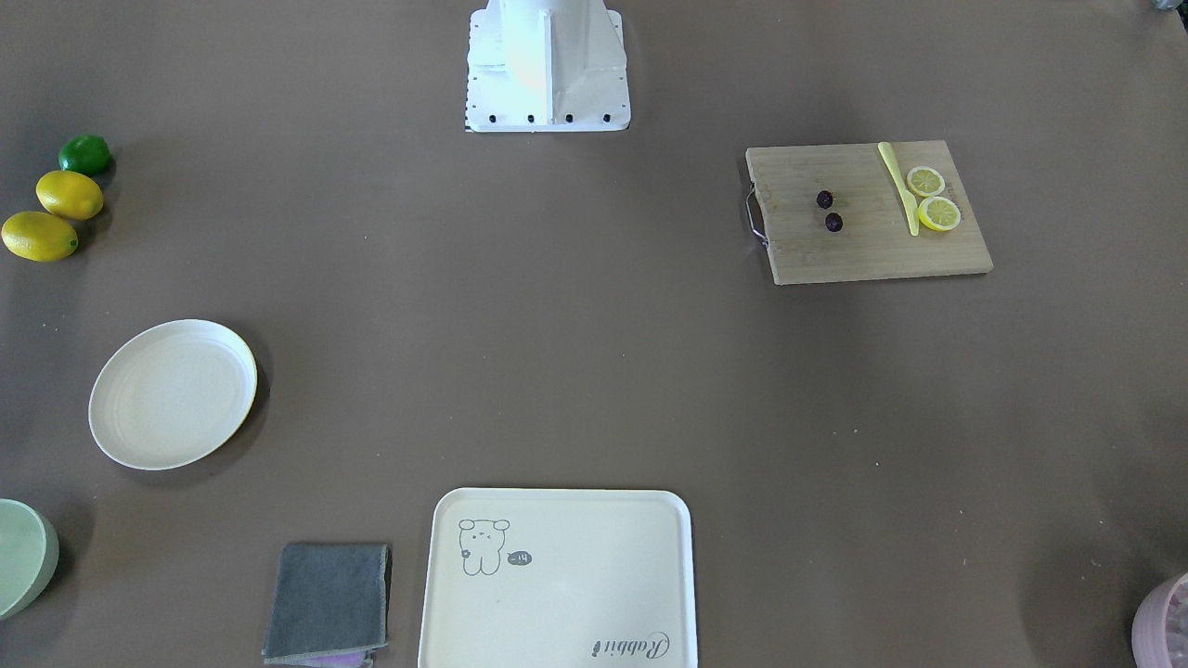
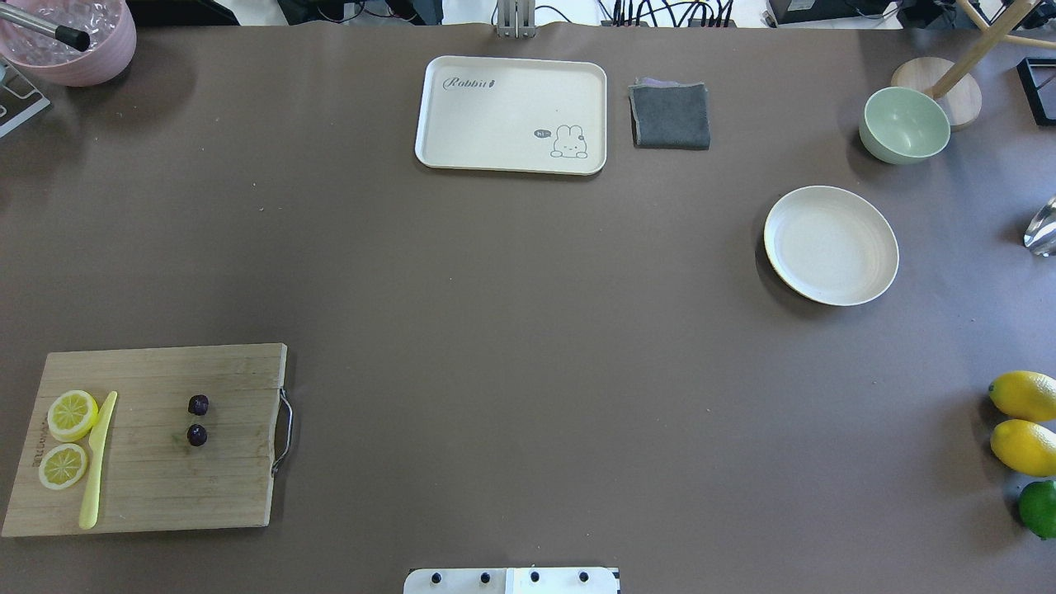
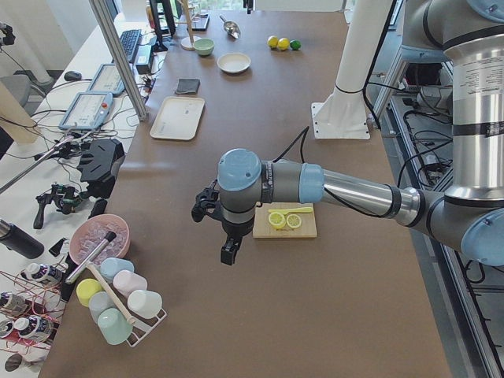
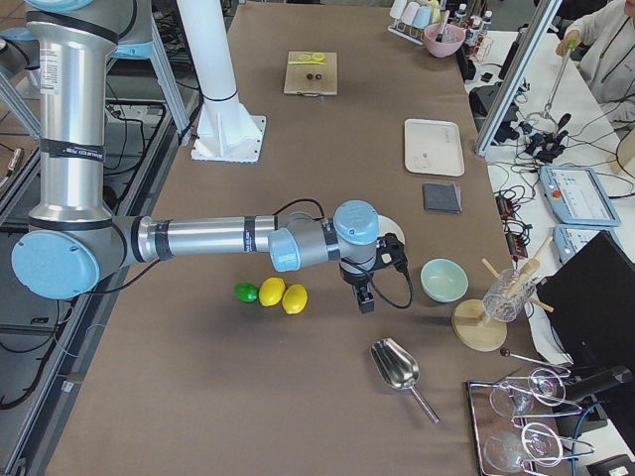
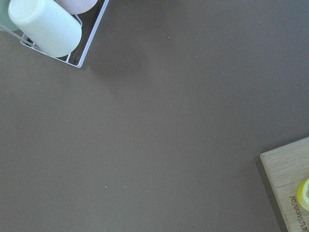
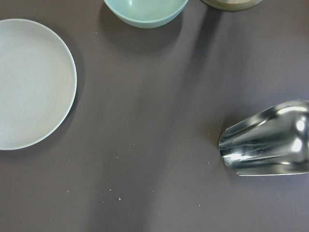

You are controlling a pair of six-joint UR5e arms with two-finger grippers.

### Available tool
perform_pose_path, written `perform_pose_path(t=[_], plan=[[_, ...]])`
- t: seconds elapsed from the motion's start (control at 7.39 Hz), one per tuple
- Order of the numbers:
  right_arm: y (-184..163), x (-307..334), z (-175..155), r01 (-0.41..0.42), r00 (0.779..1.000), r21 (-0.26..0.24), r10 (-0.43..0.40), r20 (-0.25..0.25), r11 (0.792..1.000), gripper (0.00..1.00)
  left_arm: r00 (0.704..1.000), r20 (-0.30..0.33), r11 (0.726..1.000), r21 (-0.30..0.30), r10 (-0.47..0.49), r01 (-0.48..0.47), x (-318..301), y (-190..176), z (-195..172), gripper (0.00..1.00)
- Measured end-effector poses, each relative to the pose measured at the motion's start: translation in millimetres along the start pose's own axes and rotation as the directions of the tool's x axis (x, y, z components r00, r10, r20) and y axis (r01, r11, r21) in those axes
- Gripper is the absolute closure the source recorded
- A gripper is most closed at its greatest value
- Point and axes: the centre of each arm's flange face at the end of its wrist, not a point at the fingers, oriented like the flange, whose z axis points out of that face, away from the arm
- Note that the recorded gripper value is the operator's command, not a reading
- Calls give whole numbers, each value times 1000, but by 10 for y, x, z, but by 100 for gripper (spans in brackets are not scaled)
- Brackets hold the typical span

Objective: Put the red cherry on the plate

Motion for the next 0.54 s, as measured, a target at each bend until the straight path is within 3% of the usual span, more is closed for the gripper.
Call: perform_pose_path(t=[0.54], plan=[[22, -2, -11, -5, 1000, 0, 5, 7, 1000, 0, 1000, 1, 1000, 3, 2, -2, -2, -3, -7, 2]])
